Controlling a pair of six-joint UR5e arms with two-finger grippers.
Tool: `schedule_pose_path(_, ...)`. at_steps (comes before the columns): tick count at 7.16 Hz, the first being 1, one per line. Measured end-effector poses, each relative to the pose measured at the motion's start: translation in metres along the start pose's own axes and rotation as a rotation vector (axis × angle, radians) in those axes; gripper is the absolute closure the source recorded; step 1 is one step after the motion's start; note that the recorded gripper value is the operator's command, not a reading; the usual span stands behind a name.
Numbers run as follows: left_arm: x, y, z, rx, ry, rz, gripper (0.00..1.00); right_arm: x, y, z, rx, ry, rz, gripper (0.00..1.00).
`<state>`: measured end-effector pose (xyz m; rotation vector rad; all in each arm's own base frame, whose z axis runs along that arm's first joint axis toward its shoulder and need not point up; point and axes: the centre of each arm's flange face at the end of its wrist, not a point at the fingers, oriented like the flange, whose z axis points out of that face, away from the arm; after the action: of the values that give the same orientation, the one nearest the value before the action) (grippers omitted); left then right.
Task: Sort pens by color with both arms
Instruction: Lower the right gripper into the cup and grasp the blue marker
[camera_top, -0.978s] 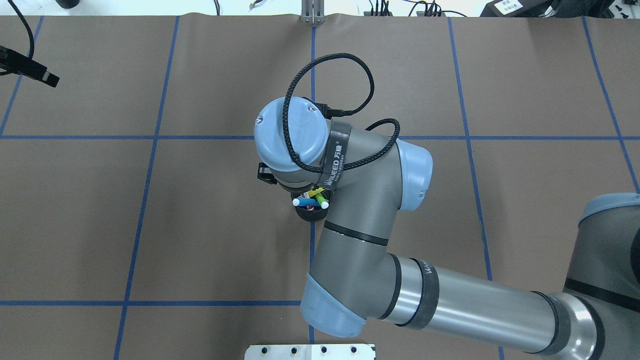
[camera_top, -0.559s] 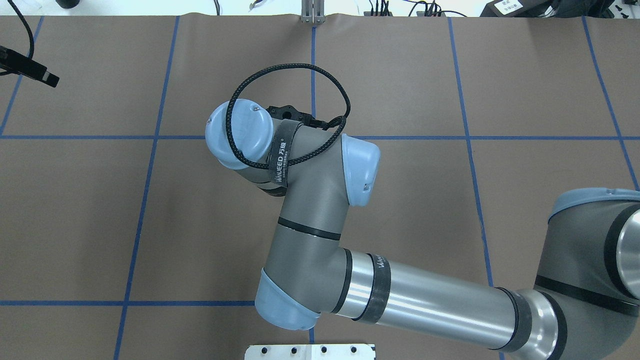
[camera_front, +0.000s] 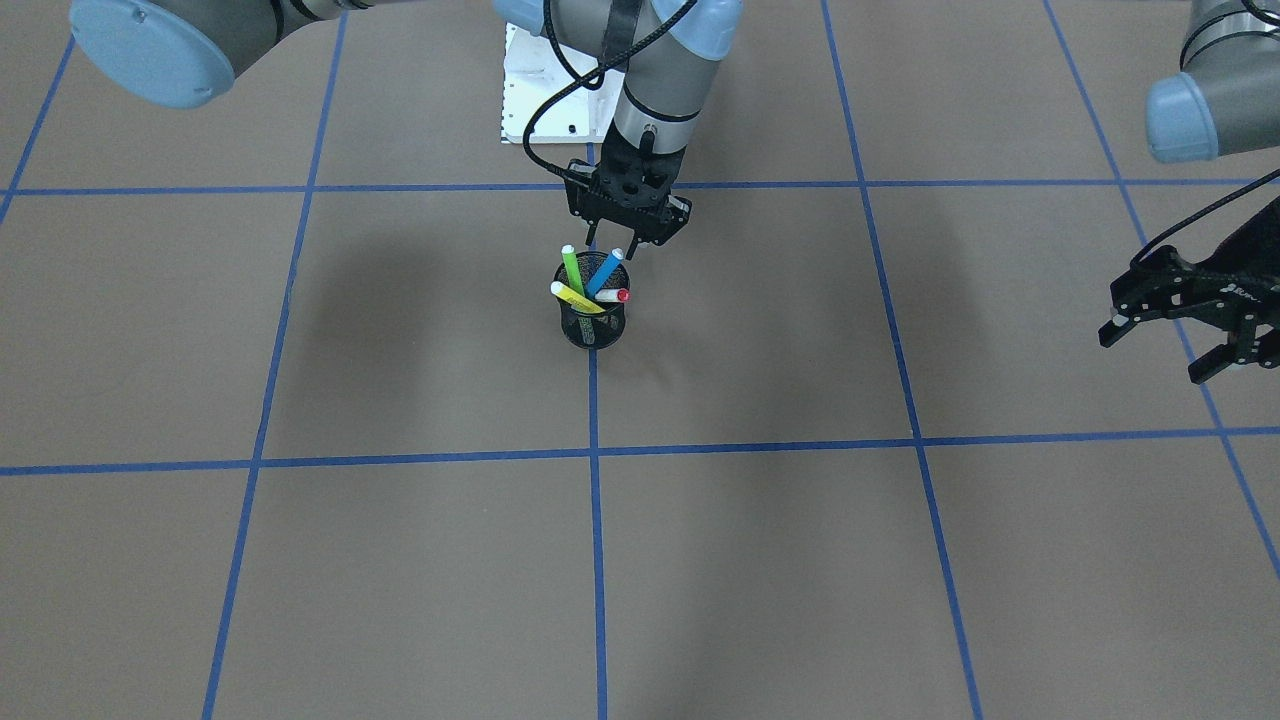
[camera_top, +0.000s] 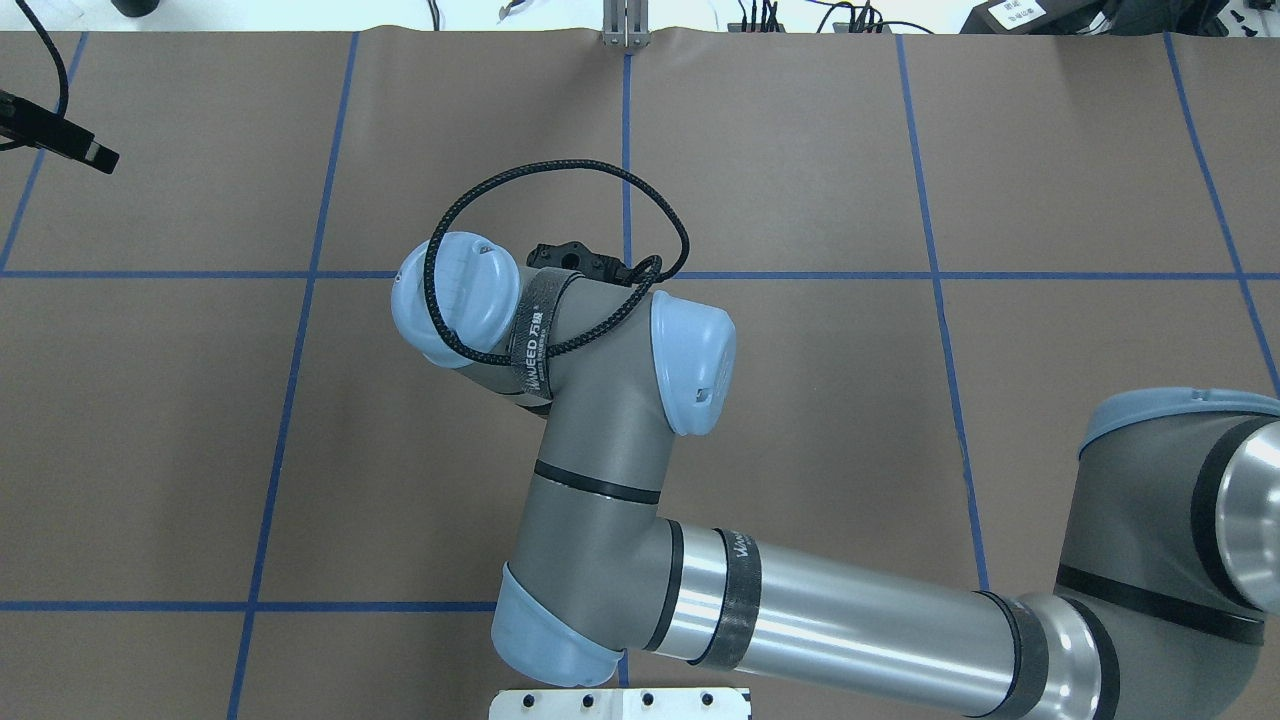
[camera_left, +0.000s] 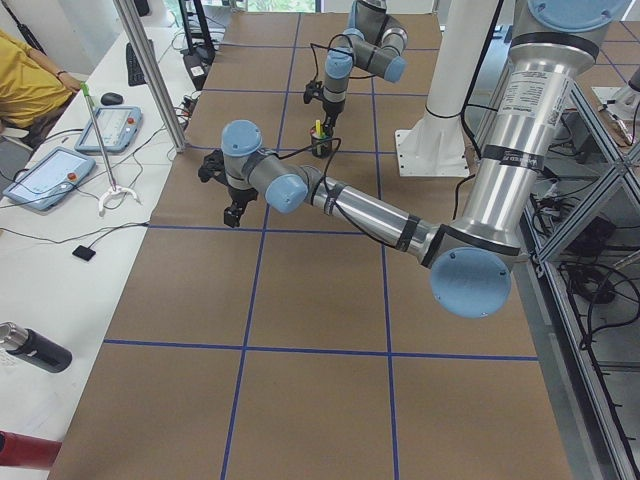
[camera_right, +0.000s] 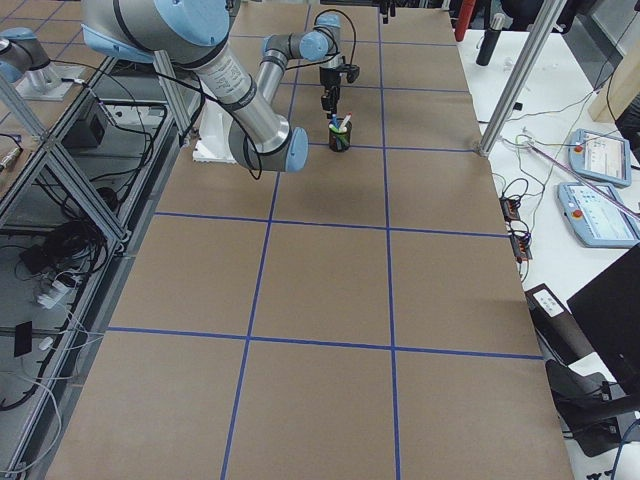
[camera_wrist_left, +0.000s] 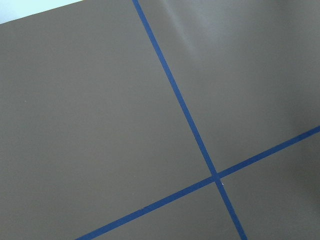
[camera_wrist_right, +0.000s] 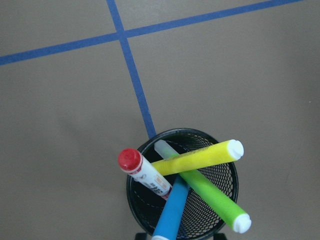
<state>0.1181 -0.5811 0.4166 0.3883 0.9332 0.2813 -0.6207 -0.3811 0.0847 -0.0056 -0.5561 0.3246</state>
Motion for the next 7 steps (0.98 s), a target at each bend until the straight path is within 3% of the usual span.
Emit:
schedule_pose_path(3,0.001,0.000,0.000,0.001,0.001,0.001,0.00,-0.006,0.010,0.012,0.005,0.026,-0.009,0.62)
schedule_pose_path(7,0.001,0.001,-0.002,0.003,0.002,0.003,0.00,-0.013,0.010,0.011,0.019,0.040,-0.015,0.61)
